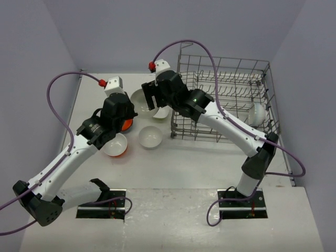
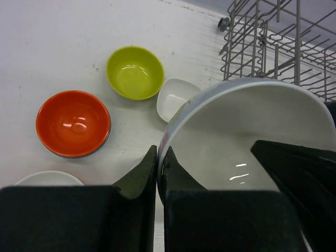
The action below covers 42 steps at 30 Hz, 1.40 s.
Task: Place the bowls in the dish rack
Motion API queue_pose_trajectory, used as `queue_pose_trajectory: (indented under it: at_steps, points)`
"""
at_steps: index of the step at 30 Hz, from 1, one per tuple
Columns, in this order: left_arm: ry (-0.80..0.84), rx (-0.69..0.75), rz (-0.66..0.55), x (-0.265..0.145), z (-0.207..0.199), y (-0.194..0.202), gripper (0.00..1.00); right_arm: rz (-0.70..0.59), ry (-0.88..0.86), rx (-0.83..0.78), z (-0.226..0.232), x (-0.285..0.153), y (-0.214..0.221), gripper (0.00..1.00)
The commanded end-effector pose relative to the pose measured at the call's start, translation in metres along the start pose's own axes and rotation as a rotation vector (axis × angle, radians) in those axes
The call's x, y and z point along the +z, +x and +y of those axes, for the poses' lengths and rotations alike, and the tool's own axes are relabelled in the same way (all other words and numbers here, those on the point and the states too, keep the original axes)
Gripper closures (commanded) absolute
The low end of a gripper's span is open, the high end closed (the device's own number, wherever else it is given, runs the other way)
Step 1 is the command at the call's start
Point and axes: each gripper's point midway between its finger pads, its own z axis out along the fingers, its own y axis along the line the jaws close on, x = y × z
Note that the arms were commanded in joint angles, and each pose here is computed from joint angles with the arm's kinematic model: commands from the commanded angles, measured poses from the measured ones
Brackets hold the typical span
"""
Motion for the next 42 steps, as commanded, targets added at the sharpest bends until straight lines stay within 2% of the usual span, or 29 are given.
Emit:
queue_pose_trajectory:
  at_steps: [1, 3, 5, 7, 11, 15, 17, 18, 20, 21, 27, 28, 29, 30, 31, 34, 37, 42]
  points:
    - [0.081, -0.159, -0.171, -0.014, -0.027, -0.057, 1.00, 0.015, 0.099, -0.004, -0.016, -0.004, -0.002, 0.20]
    - [0.089, -0.166, -0.176, -0.013, -0.030, -0.059, 1.00, 0.033, 0.104, -0.005, -0.015, -0.001, 0.004, 0.29]
    - [0.101, -0.170, -0.177, -0.013, -0.032, -0.059, 1.00, 0.044, 0.106, -0.005, -0.014, 0.002, 0.009, 0.45]
    - [0.108, -0.176, -0.176, -0.011, -0.035, -0.058, 1.00, 0.053, 0.116, -0.007, -0.015, 0.003, 0.013, 0.53]
    - [0.106, -0.188, -0.167, -0.005, -0.040, -0.054, 1.00, 0.043, 0.154, -0.017, -0.019, -0.001, 0.011, 0.64]
    - [0.084, -0.208, -0.170, 0.000, -0.040, -0.052, 1.00, 0.024, 0.190, -0.004, -0.025, -0.008, 0.006, 0.69]
    - [0.076, -0.213, -0.172, 0.002, -0.041, -0.052, 1.00, 0.010, 0.216, 0.003, -0.029, -0.010, 0.003, 0.79]
    - [0.083, -0.212, -0.170, 0.002, -0.044, -0.051, 1.00, 0.005, 0.228, 0.007, -0.031, -0.011, 0.002, 0.89]
    - [0.079, -0.209, -0.167, 0.004, -0.045, -0.049, 1.00, 0.005, 0.267, 0.003, -0.037, -0.010, 0.003, 0.94]
    - [0.083, -0.208, -0.163, 0.004, -0.048, -0.047, 1.00, -0.005, 0.279, 0.010, -0.039, -0.012, -0.001, 1.00]
    - [0.161, -0.179, -0.137, 0.006, -0.068, -0.042, 1.00, -0.046, 0.381, -0.008, -0.058, -0.021, -0.012, 1.00]
    - [0.181, -0.170, -0.132, 0.006, -0.072, -0.041, 0.88, -0.048, 0.393, -0.035, -0.062, -0.024, -0.014, 1.00]
    - [0.237, -0.149, -0.128, 0.003, -0.083, -0.042, 0.69, -0.053, 0.410, -0.049, -0.066, -0.027, -0.016, 1.00]
    - [0.266, -0.143, -0.124, 0.001, -0.088, -0.043, 0.27, -0.067, 0.457, -0.059, -0.074, -0.033, -0.019, 1.00]
    - [0.278, -0.141, -0.121, 0.000, -0.090, -0.042, 0.00, -0.072, 0.471, -0.100, -0.080, -0.041, -0.025, 1.00]
    - [0.370, -0.102, -0.120, -0.006, -0.106, -0.045, 0.00, -0.080, 0.542, -0.167, -0.109, -0.065, -0.035, 1.00]
    - [0.430, -0.066, -0.117, -0.007, -0.116, -0.041, 0.00, -0.052, 0.694, -0.187, -0.158, -0.088, -0.031, 1.00]
    - [0.426, -0.009, -0.082, 0.013, -0.122, -0.023, 0.00, 0.078, 0.841, -0.180, -0.223, -0.140, -0.004, 1.00]
